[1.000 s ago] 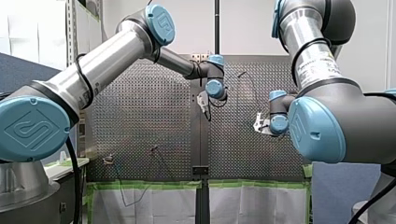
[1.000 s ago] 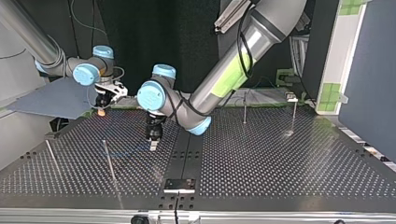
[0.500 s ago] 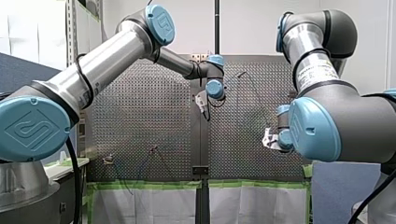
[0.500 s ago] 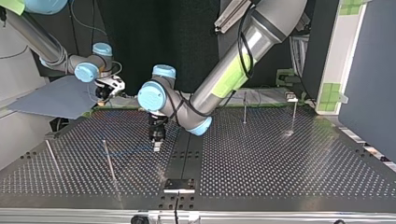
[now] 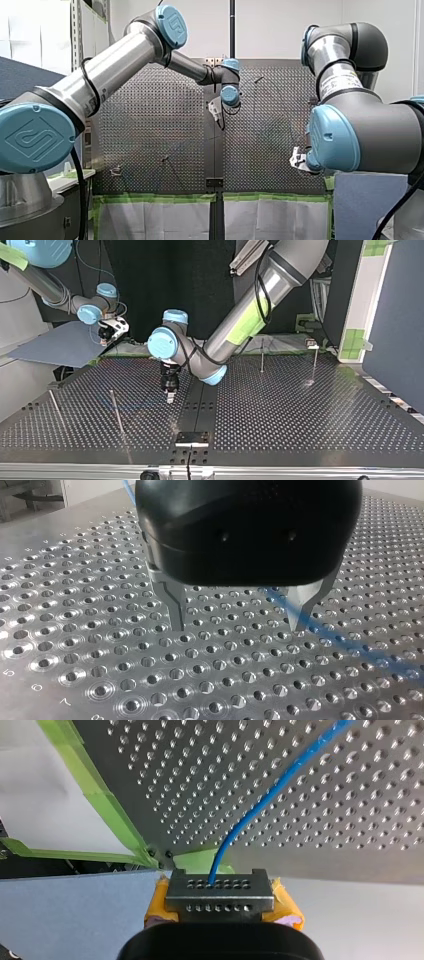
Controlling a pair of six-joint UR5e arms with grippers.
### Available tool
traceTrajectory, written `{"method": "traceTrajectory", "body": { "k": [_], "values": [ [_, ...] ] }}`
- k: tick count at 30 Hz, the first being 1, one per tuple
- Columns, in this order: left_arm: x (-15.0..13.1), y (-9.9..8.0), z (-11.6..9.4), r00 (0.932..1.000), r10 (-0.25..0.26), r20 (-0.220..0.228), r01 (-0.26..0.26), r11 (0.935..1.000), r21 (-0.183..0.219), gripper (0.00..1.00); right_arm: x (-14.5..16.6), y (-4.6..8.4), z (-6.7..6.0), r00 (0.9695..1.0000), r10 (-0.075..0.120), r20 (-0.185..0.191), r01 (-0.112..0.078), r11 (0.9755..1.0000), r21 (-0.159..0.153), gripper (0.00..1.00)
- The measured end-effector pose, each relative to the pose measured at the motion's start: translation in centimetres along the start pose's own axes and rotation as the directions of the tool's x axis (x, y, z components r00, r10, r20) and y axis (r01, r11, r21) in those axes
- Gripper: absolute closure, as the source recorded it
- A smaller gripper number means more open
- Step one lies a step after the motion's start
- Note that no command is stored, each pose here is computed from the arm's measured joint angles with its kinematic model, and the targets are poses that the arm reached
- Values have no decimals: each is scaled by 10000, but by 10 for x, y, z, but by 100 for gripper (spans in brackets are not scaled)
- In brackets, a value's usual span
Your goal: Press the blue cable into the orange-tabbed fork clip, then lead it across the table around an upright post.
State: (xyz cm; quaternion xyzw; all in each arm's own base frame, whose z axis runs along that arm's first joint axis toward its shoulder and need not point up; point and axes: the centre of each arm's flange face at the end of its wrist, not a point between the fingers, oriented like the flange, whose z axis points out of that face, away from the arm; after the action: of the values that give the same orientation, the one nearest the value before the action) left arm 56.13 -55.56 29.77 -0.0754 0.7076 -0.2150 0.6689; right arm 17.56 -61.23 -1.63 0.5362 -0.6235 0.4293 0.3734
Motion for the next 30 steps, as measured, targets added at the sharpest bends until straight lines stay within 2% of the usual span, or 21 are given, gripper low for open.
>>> {"method": "traceTrajectory", "body": {
  "k": [8,15,23,30],
  "values": [
    [0,0,0,10000,-12,4,12,10000,-12,0,-13,21,11,9991,393,-138,-396,9989,-234,100],
    [0,0,0,10000,-20,5,20,10000,-12,0,-19,37,17,9973,699,-215,-708,9965,-446,100],
    [0,0,0,10000,-20,2,20,10000,-13,0,-49,53,25,9961,865,149,-853,9938,-707,100],
    [0,0,0,10000,-34,-8,34,10000,-17,0,-54,61,35,9957,920,88,-910,9925,-822,100]
  ]
}}
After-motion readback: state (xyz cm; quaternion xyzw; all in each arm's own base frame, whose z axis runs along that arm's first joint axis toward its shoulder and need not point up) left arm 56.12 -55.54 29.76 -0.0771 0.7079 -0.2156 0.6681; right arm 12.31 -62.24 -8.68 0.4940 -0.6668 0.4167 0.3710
